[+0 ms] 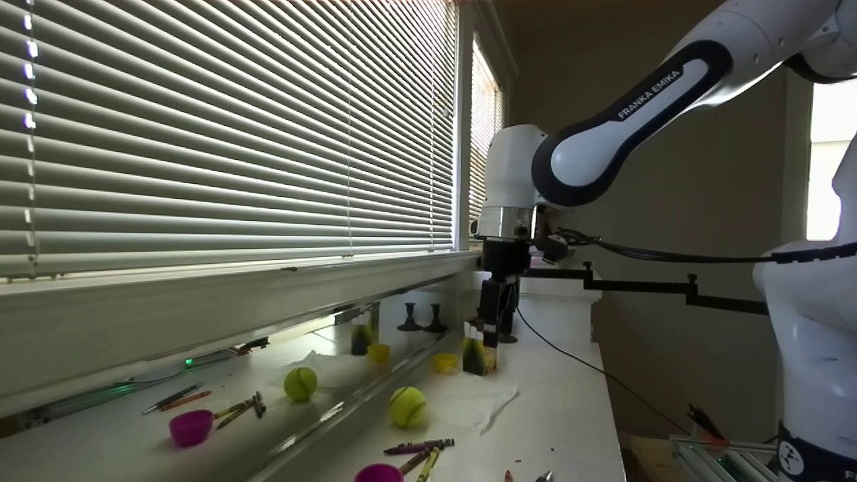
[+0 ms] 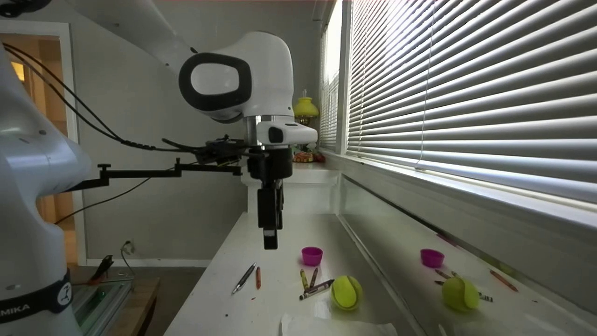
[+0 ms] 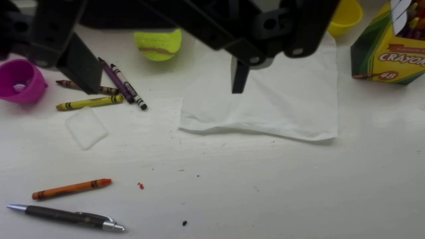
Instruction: Move the tissue forward
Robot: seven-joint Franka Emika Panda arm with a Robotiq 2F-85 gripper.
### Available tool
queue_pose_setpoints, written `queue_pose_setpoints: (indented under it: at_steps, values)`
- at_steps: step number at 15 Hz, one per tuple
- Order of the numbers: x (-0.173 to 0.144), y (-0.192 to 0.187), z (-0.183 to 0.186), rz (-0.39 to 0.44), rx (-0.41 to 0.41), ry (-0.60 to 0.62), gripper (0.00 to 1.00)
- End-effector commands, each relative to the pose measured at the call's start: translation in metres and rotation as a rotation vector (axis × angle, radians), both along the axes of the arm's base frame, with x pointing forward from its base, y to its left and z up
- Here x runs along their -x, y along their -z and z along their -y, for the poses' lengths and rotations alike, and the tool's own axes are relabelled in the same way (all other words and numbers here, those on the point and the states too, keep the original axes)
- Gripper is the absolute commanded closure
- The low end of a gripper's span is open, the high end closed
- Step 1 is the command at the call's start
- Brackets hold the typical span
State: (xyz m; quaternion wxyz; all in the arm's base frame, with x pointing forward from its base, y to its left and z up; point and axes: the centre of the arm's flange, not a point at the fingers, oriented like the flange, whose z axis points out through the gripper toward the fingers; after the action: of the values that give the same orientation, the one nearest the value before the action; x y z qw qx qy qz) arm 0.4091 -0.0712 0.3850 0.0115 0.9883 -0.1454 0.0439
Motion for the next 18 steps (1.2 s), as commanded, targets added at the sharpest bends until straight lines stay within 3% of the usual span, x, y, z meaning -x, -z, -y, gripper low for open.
queue_pose_setpoints:
  at_steps: [1, 4, 10, 18]
  values:
    - [0.000, -0.001, 0.000, 0.002, 0.000, 0.000, 0.00]
    - [-0.006, 0.013, 0.009, 0.004, 0.009, 0.032, 0.00]
    - [-0.019, 0.049, 0.063, 0.050, 0.068, 0.149, 0.00]
    - [-0.022, 0.108, 0.122, 0.074, -0.009, 0.237, 0.00]
